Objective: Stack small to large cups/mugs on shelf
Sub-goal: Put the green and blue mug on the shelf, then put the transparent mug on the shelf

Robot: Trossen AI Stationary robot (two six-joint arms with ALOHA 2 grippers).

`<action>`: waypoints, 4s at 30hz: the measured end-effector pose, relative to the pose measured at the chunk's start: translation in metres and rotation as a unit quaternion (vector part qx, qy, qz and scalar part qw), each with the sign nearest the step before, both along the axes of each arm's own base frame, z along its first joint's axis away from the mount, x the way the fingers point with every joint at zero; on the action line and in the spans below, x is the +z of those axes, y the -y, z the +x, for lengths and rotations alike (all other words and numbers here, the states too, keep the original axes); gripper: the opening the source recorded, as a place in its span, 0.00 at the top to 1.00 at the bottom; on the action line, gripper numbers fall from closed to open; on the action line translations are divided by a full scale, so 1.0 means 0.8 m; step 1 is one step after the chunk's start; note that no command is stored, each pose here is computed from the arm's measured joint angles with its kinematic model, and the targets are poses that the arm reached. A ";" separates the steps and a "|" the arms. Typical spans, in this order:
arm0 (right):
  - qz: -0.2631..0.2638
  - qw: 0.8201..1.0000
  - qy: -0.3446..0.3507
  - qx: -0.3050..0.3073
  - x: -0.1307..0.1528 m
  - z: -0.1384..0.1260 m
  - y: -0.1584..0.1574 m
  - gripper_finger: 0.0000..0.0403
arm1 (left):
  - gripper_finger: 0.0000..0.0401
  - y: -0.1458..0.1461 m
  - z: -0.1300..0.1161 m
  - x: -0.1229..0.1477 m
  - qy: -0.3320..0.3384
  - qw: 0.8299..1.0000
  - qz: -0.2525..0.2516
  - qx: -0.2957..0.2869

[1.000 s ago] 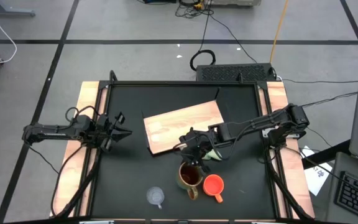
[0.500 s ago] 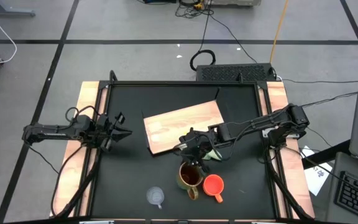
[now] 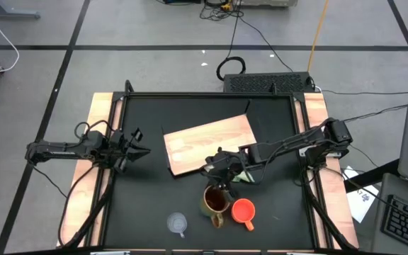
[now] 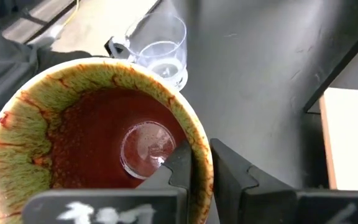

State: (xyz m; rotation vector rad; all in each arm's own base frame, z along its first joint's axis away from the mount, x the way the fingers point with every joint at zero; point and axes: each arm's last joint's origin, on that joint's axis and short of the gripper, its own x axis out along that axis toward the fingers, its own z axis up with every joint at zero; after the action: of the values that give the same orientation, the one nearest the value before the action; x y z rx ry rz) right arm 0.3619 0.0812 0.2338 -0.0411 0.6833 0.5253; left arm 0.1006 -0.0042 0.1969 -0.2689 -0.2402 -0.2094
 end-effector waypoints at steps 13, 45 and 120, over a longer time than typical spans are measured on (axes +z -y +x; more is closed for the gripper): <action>-0.013 0.999 -0.031 0.009 -0.030 -0.010 -0.001 0.94 | 0.92 0.000 0.000 0.000 0.001 1.000 0.000 0.000; -0.033 0.992 -0.117 0.016 -0.052 0.015 -0.014 0.73 | 0.92 0.000 0.001 -0.004 -0.019 1.000 0.003 0.001; 0.018 0.962 0.232 -0.143 -0.003 -0.275 0.043 1.00 | 1.00 0.080 0.049 0.006 -0.244 0.960 0.076 -0.117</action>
State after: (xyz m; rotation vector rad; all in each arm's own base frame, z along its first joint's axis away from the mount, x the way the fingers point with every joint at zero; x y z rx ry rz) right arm 0.1418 0.0470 0.2318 -0.0295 0.2131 0.2327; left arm 0.1402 -0.0685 0.2014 -0.1881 0.2998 -0.3857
